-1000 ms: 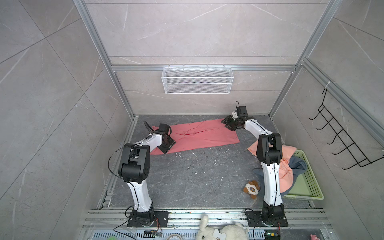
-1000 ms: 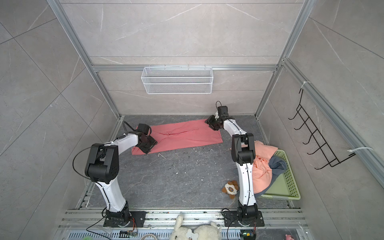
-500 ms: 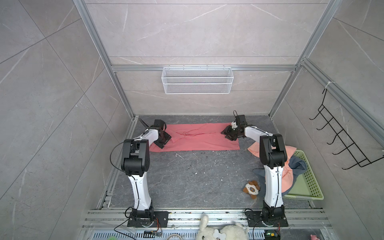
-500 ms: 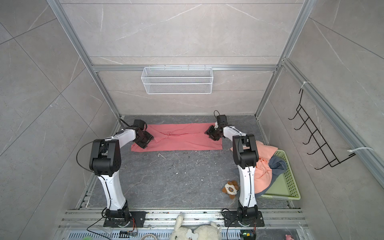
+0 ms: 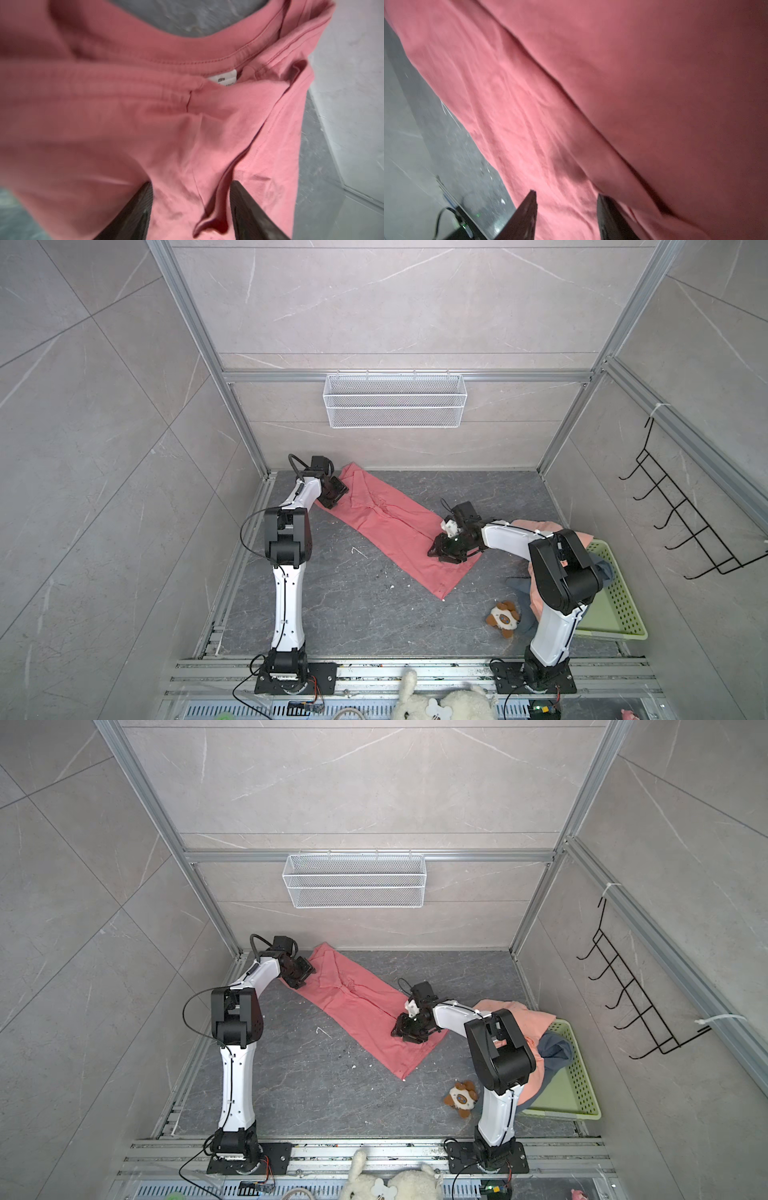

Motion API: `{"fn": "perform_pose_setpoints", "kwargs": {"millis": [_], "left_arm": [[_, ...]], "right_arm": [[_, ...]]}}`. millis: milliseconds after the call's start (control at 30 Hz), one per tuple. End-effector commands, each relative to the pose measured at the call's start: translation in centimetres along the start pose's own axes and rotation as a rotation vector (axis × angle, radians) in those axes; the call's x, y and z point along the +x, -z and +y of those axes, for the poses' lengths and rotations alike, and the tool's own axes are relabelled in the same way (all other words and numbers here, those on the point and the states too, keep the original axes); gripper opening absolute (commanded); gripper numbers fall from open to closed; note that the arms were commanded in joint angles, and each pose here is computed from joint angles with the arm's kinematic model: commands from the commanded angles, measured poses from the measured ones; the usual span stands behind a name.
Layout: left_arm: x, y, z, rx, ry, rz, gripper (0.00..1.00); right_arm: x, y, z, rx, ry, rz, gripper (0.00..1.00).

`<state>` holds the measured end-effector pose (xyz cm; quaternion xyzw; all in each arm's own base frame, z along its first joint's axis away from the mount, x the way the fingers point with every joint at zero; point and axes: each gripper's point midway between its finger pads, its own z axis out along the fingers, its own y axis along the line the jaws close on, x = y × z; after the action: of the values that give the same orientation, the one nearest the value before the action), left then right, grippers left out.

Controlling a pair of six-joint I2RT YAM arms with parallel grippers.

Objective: Fold and stack the t-shirts
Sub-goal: 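Pull the shirt's end toward the robot with the right gripper while left holds collar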

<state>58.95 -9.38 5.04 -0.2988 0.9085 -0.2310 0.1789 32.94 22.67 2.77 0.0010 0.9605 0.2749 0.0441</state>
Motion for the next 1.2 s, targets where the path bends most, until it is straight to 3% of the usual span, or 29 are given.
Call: {"fn": "perform_pose_setpoints", "kwargs": {"millis": [0, 200, 333, 533, 767, 1000, 1167], "left_arm": [[-0.3, 3.3, -4.2, 0.111, -0.058, -0.008, 0.62], [0.0, 10.0, -7.0, 0.182, -0.104, -0.075, 0.63], [3.0, 10.9, -6.9, 0.164, -0.113, -0.050, 0.63], [7.3, 8.8, -6.5, 0.101, -0.142, -0.011, 0.66], [8.2, 5.8, -3.9, 0.021, -0.110, -0.007, 0.68], [8.3, 2.6, -1.7, -0.062, -0.102, 0.034, 0.68], [9.2, -0.4, -0.7, -0.086, -0.068, 0.104, 0.68]], "right_arm": [[6.3, 0.4, -2.6, 0.129, 0.050, 0.188, 0.50], [5.5, 3.7, -0.4, 0.119, 0.125, 0.089, 0.50], [2.6, 6.4, 1.5, 0.130, 0.166, -0.050, 0.52], [-1.6, 7.4, 2.3, 0.173, 0.146, -0.178, 0.53], [-3.5, 4.0, 1.0, 0.191, 0.060, -0.164, 0.53], [-1.1, 0.1, -2.3, 0.224, -0.044, -0.075, 0.52], [3.0, -2.3, -4.1, 0.233, -0.101, 0.024, 0.52]]}}
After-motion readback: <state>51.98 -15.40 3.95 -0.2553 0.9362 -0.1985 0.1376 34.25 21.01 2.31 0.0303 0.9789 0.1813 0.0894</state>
